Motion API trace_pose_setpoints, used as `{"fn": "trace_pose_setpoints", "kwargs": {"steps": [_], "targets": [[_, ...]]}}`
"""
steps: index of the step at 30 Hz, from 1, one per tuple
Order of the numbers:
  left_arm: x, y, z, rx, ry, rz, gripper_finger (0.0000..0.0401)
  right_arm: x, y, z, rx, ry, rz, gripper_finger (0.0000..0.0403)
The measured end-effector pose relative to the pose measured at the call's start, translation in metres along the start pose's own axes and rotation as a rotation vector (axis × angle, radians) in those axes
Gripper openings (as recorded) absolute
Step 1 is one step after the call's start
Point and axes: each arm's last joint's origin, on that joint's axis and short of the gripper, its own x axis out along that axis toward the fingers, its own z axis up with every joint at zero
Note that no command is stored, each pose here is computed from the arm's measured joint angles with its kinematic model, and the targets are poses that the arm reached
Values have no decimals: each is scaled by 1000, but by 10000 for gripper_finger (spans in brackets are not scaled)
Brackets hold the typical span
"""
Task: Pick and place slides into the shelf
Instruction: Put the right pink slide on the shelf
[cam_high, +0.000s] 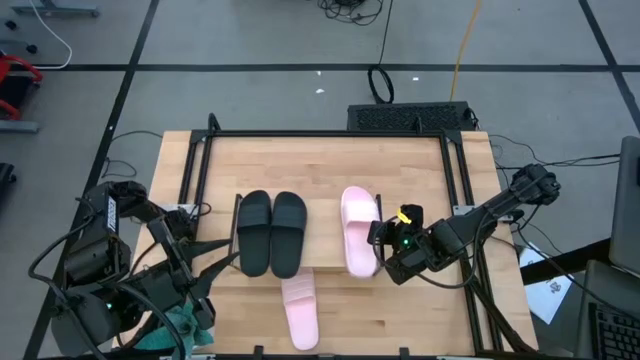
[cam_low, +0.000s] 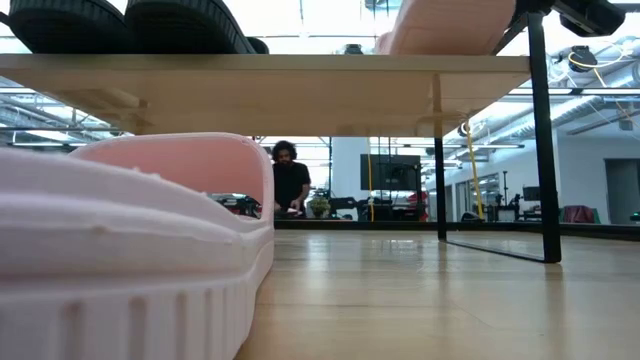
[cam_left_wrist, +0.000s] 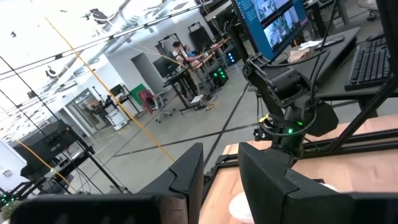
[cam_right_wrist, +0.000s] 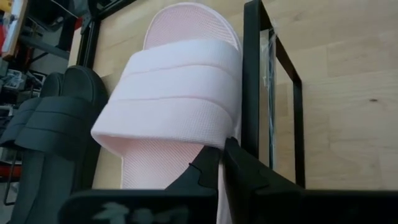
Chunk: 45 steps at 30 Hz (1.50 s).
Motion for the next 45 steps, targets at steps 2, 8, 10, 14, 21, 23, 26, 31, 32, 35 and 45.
{"fn": "trace_pose_setpoints", "kwargs": {"steps": [2, 8, 10, 14, 21, 23, 26, 31, 32, 35, 45], "targets": [[0, 0, 0, 0, 0, 0, 108, 0, 0, 0, -2, 0, -1, 0], [-1, 0, 0, 0, -2, -4, 108, 1, -1, 0, -13, -8, -13, 0], [-2, 0, 0, 0, -3, -7, 108, 4, -1, -1, -16, -14, -21, 0], [-2, 0, 0, 1, -4, -9, 108, 11, 1, -7, -16, -21, -30, 0], [-2, 0, 0, 4, -4, -9, 108, 14, 2, -10, -7, -3, -40, 8], [-2, 0, 0, 5, -4, -9, 108, 14, 2, -10, -4, -2, -41, 9], [-4, -1, 0, 5, -7, -15, 108, 14, 2, -10, -4, 1, -39, 9], [-8, -1, 0, 5, -13, -27, 108, 12, 2, -11, -8, 9, -34, 10], [-8, -1, 0, 6, -14, -29, 108, 12, 2, -11, -8, 10, -34, 10], [-10, -2, 1, 5, -16, -33, 108, 12, 2, -11, -8, 14, -32, 10], [-10, -2, 1, 5, -16, -33, 108, 9, 2, -10, -2, 47, -31, 11]]}}
